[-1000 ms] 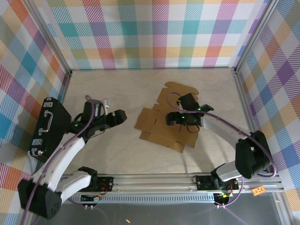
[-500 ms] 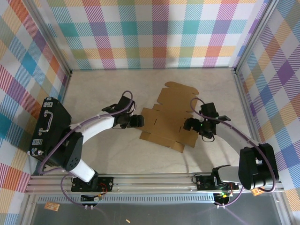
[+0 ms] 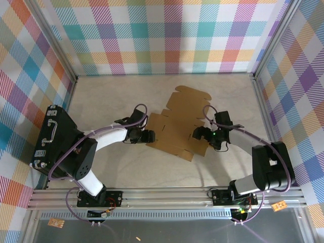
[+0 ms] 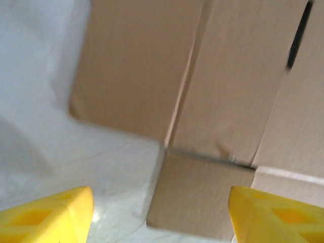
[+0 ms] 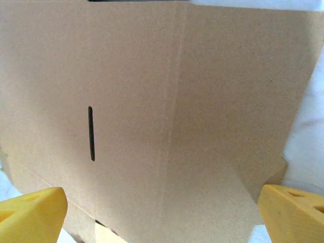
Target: Fold the paper box
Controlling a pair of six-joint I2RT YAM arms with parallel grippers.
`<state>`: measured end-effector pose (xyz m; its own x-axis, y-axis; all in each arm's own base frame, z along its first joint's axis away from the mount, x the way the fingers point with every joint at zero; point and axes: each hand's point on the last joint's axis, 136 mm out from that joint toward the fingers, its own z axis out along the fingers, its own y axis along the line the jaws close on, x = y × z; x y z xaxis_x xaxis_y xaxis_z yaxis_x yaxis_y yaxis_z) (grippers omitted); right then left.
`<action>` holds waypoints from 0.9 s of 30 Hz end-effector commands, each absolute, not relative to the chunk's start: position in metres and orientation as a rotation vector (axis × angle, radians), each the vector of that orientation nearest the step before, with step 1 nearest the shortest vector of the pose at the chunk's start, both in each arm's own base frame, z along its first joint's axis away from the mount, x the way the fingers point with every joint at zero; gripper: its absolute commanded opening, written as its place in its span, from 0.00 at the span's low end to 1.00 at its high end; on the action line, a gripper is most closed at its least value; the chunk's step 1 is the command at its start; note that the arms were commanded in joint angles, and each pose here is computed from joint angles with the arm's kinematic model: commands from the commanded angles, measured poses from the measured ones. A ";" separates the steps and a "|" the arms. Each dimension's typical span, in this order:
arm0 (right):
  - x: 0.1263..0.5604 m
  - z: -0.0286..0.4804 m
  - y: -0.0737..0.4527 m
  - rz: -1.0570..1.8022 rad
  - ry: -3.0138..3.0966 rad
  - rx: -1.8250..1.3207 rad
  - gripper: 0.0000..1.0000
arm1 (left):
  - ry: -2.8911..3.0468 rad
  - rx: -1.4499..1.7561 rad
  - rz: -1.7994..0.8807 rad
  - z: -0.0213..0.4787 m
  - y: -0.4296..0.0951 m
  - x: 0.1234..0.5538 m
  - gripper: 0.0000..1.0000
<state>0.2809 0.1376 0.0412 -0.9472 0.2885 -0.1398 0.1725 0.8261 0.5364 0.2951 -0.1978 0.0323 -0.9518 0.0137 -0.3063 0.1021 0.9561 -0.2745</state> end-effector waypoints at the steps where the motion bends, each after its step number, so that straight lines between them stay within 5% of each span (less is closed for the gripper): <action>1: 0.296 0.047 0.160 0.926 2.776 0.303 0.97 | 2.763 0.045 -0.383 0.042 -0.183 0.289 0.72; 12: 0.354 0.051 0.193 0.817 2.830 0.195 0.97 | 2.711 -0.035 -0.491 0.055 -0.173 0.267 0.72; 20: 0.347 0.077 0.165 0.602 2.728 0.234 0.97 | 2.539 -0.080 -0.360 0.122 -0.166 0.354 0.79; 27: 0.296 0.081 0.186 0.655 2.752 0.119 0.96 | 2.582 -0.054 -0.336 0.103 -0.182 0.439 0.73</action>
